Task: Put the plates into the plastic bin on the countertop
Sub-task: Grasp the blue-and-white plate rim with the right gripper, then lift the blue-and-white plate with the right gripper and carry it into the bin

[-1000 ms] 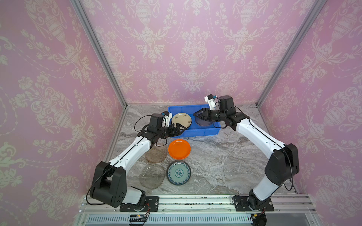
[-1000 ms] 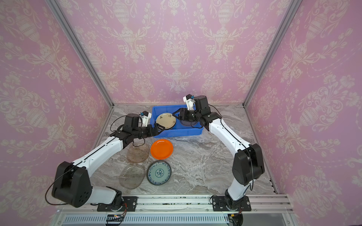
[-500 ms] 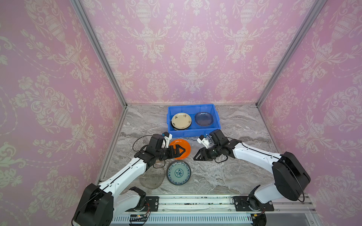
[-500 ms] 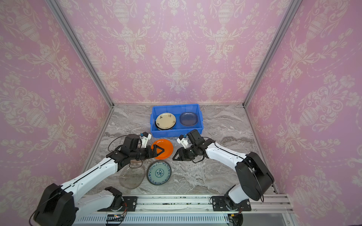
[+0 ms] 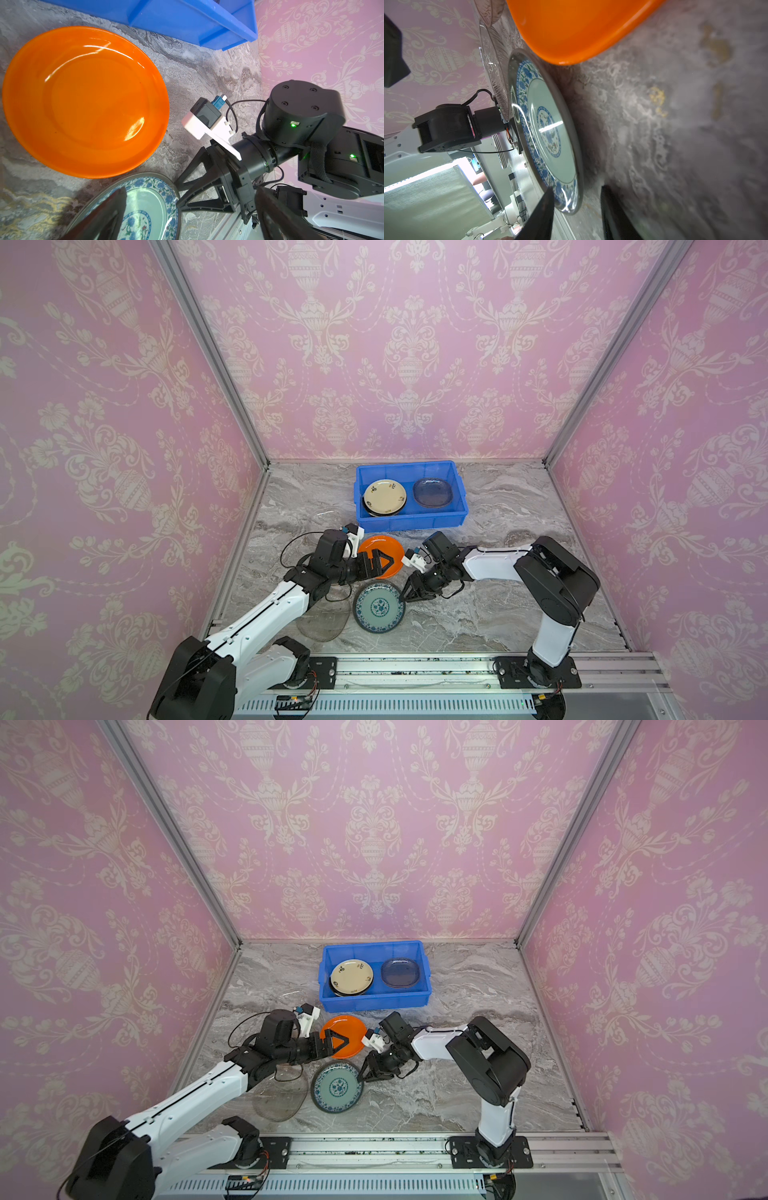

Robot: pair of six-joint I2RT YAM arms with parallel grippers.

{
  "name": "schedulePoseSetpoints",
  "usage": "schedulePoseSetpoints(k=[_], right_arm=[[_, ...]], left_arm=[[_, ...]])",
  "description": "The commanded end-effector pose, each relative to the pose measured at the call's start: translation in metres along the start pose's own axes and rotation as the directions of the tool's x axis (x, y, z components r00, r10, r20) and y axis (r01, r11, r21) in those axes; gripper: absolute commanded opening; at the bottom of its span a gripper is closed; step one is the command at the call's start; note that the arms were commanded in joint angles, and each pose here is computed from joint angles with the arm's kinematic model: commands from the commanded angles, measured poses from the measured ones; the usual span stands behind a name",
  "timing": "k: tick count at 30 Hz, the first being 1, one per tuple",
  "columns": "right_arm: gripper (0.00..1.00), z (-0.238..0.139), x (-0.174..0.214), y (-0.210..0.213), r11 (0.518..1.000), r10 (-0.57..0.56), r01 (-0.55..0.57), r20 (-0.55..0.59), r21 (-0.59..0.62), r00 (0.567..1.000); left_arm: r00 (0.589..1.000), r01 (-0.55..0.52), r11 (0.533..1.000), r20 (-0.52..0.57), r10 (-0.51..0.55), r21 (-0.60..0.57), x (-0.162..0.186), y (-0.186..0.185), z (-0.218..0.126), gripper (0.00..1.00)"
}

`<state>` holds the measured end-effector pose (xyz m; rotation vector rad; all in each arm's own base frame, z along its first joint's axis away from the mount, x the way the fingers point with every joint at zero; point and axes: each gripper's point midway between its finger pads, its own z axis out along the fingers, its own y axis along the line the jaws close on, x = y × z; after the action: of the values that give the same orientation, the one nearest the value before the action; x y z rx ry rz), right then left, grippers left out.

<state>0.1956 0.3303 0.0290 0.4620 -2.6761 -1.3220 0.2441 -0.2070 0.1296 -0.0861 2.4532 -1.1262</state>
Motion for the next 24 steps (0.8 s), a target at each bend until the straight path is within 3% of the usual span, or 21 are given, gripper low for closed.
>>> schedulePoseSetpoints(k=[1,8,17,24], right_arm=[[0.32,0.010,-0.004,-0.005,1.000,0.020,-0.020,-0.004,0.017,1.000],[0.20,0.013,-0.005,-0.015,0.998,0.038,-0.037,-0.001,0.054,0.999],[0.15,0.012,-0.001,-0.021,0.996,0.041,-0.040,-0.007,0.083,0.999],[0.00,0.009,0.004,-0.020,0.995,0.031,-0.028,-0.023,0.093,0.999]], left_arm=[[1.000,0.012,1.000,0.019,-0.012,-0.022,-0.001,0.005,0.001,0.98],[1.000,0.024,0.999,0.005,-0.024,-0.028,-0.003,0.007,0.007,0.97],[1.000,0.027,0.999,0.003,-0.027,-0.030,-0.006,0.007,0.011,0.97],[1.000,0.027,0.999,0.009,-0.027,-0.032,-0.008,0.004,0.008,0.97]])
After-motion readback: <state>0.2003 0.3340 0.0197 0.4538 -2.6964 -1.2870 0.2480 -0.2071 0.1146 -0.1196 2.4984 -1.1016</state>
